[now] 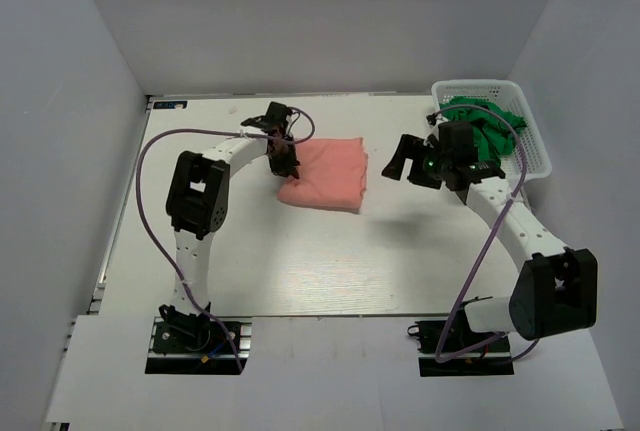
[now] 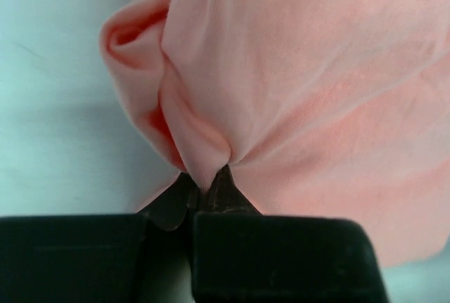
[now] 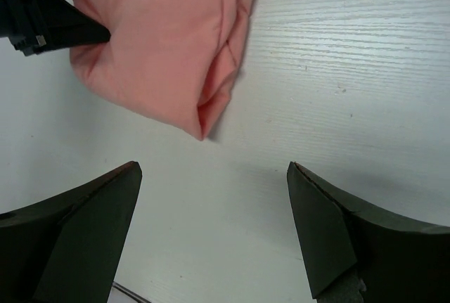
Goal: Fold and stack the t-shirts
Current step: Put the neatly folded tshirt into the corner of the board with the left arm
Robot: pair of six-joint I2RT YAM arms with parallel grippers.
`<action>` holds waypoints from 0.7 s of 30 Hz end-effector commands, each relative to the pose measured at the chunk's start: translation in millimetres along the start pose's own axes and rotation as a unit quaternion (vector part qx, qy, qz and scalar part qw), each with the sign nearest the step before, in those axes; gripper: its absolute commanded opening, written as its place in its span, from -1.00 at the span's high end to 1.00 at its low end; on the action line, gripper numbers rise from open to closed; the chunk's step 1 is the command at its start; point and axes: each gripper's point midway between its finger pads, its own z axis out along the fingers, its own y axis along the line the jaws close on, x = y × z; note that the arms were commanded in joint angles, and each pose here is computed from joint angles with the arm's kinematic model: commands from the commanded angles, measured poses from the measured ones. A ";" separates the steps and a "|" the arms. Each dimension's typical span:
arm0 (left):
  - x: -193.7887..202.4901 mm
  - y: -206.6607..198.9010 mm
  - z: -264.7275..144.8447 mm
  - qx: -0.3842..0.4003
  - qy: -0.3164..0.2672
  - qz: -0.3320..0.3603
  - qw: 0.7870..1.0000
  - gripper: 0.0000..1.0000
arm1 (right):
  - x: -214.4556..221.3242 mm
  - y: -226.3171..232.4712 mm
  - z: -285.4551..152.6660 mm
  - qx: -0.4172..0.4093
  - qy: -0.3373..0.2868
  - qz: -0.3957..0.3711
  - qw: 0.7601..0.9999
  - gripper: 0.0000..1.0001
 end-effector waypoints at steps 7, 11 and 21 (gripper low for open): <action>-109.7 104.3 -56.3 -0.165 -0.113 0.089 0.976 1.00 | -22.4 -2.0 -25.1 0.023 -0.047 -0.024 0.998 -0.80; -133.2 146.8 -78.5 -0.209 -0.124 0.094 0.965 1.00 | -25.3 -3.6 -25.9 0.031 -0.044 -0.027 0.998 -0.80; -186.9 248.3 -128.3 -0.293 -0.156 0.081 0.940 1.00 | -28.5 -1.5 -17.5 0.025 -0.026 -0.019 0.999 -0.80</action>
